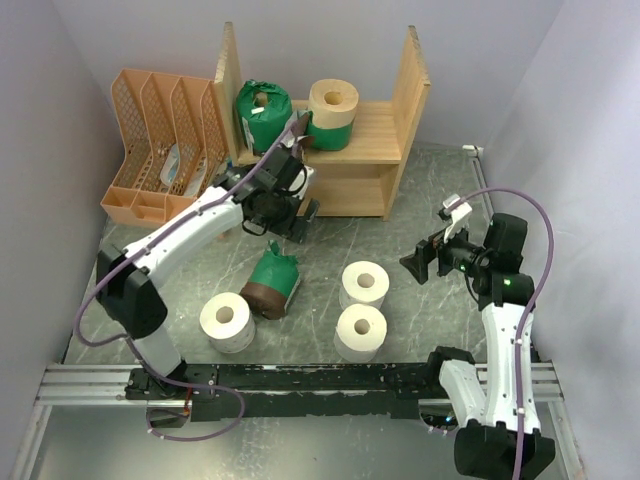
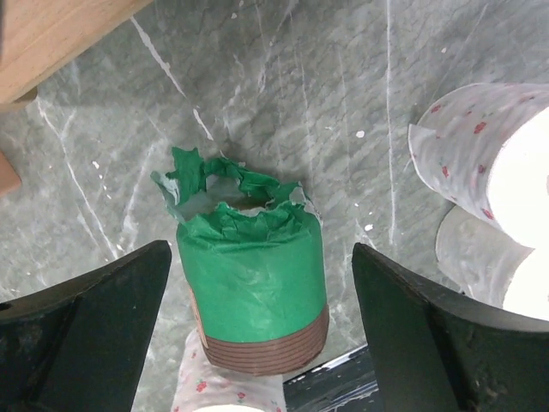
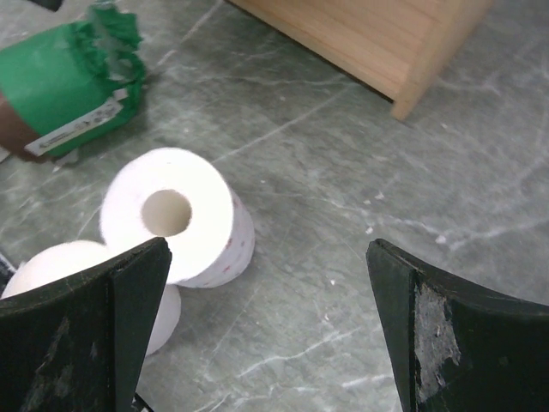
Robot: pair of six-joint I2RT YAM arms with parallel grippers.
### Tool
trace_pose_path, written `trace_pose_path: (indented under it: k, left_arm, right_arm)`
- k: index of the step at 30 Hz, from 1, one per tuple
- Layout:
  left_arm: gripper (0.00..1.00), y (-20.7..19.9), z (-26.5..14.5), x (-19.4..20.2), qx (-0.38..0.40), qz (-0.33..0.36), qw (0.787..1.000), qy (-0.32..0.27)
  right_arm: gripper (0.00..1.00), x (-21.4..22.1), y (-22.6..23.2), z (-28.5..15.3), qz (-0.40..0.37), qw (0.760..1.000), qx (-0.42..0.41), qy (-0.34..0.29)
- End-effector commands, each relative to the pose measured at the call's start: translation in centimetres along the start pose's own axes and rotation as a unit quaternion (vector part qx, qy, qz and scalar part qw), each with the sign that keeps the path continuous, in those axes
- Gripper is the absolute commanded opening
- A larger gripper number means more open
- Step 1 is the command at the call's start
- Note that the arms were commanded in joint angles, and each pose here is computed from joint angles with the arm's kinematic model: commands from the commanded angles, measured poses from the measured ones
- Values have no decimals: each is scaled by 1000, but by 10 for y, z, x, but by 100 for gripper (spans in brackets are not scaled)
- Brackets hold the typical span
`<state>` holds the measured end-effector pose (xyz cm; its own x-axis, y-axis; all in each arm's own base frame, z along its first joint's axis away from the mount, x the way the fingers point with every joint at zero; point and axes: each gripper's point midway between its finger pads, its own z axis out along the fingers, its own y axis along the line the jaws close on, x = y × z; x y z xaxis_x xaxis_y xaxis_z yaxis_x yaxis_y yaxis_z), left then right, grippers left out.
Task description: Place and organize the paper towels onto the shelf
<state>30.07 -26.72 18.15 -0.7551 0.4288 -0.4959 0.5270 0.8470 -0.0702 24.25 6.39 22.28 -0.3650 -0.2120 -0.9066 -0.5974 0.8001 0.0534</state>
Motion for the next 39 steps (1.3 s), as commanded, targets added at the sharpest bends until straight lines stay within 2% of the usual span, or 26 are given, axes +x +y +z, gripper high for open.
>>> trace_pose_path:
  k: [1, 2, 5, 9, 12, 15, 17, 20, 23, 26, 30, 33, 39]
  left_arm:
    - [99, 6, -47, -15, -11, -71, 992, -106]
    - [100, 10, -65, -17, -18, -102, 985, -137]
    - [100, 21, -93, -10, -36, -164, 970, -175]
    - [99, 36, -123, 5, -55, -233, 944, -225]
    - [97, 52, -136, 28, -82, -290, 923, -238]
    - [95, 52, -138, 49, -69, -327, 911, -241]
    - [94, 46, -138, 56, -46, -333, 910, -245]
    - [94, 48, -140, 72, -55, -342, 910, -227]
    - [94, 53, -146, 83, -70, -342, 912, -217]
    - [94, 59, -159, 86, -78, -347, 906, -229]
    - [94, 63, -171, 87, -85, -356, 899, -239]
    - [94, 64, -175, 88, -83, -361, 897, -243]
    - [93, 65, -175, 95, -84, -368, 894, -240]
  right_arm:
    - [100, -25, 31, -5, -90, 990, -103, -41]
    - [100, -31, 32, -5, -102, 987, -113, -48]
    - [100, -39, 41, -3, -126, 977, -156, -71]
    - [100, -49, 42, 6, -102, 973, -181, -103]
    - [100, -50, 38, 15, -100, 968, -199, -112]
    - [100, -57, 36, 32, -94, 965, -224, -102]
    - [100, -64, 46, 51, -124, 958, -247, -75]
    - [100, -52, 86, 86, -165, 932, -323, -22]
    - [100, -50, 104, 116, -155, 916, -368, -27]
    - [100, -43, 109, 148, -150, 910, -386, -26]
    - [100, -22, 120, 191, -203, 904, -375, -4]
    - [100, -8, 124, 217, -189, 902, -387, 14]
    - [100, -6, 148, 237, -134, 871, -472, 11]
